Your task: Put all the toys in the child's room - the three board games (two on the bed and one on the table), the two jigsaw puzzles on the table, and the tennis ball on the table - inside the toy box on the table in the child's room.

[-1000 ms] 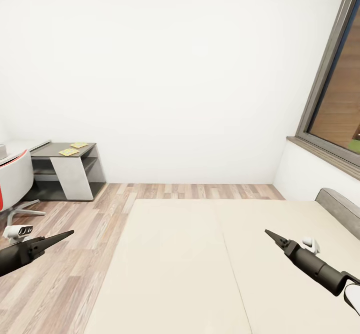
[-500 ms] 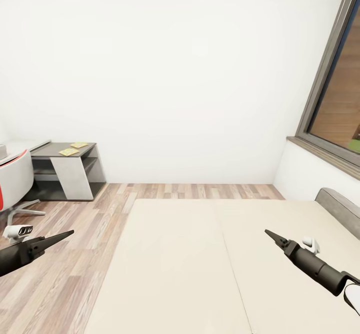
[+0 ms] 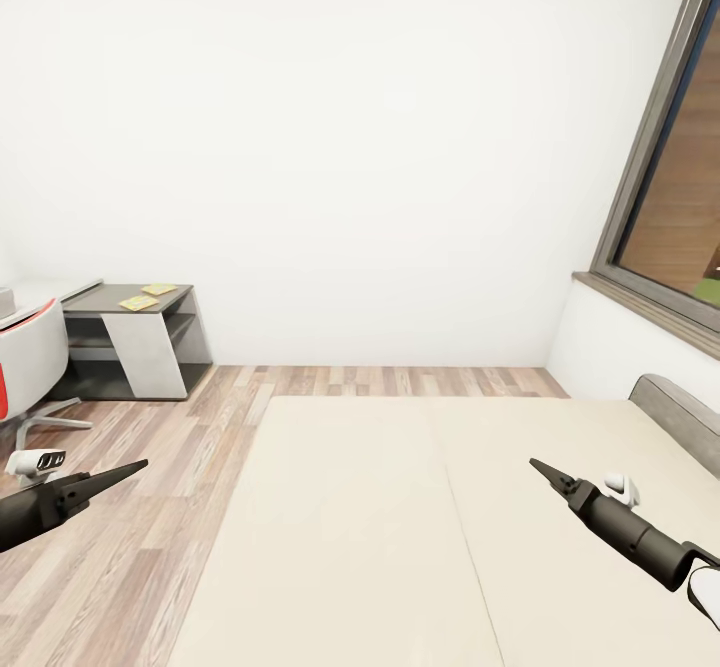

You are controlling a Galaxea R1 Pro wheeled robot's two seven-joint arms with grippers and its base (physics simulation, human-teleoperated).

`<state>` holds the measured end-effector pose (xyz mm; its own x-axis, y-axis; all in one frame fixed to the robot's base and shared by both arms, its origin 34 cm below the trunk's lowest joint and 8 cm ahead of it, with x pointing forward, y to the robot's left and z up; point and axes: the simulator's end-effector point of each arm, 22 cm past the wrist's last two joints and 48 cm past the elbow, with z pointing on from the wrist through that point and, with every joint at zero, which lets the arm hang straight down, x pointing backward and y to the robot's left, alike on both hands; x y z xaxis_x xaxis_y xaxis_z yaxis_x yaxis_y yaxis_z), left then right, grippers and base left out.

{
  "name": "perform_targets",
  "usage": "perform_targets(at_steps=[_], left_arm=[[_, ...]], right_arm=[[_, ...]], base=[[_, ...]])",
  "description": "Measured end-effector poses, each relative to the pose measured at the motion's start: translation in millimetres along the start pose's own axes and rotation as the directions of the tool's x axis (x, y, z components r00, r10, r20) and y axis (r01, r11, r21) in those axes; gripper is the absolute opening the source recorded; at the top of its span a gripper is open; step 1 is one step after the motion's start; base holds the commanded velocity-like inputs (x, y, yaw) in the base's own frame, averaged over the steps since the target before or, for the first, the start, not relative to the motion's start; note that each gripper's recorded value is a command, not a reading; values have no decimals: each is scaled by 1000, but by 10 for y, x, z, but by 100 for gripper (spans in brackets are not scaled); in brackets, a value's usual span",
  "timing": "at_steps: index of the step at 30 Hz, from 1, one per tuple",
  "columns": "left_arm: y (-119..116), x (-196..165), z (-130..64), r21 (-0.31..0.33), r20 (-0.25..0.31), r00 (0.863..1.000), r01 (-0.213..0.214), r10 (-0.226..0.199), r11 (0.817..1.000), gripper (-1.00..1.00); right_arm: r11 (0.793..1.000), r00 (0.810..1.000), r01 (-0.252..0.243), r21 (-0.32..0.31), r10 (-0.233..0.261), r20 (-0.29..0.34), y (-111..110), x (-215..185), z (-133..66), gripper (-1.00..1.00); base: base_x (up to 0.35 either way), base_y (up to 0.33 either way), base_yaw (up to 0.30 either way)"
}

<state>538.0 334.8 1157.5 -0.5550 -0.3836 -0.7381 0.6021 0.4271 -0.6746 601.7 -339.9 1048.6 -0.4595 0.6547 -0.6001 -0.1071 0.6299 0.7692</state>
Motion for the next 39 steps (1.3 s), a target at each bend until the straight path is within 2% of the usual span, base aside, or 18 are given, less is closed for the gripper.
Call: perform_targets(at_steps=[13,39], left_arm=[[0,0,0,0,0,1000,0,0,1000,100],[-6,16,24,6,4,1000,5,-5,1000,100]], right_arm=[[1000,1000,0,0,0,0,0,-1,0,100],[1000,1000,0,0,0,0,0,0,0,100]], base=[[0,-25,0],[0,-151,0]])
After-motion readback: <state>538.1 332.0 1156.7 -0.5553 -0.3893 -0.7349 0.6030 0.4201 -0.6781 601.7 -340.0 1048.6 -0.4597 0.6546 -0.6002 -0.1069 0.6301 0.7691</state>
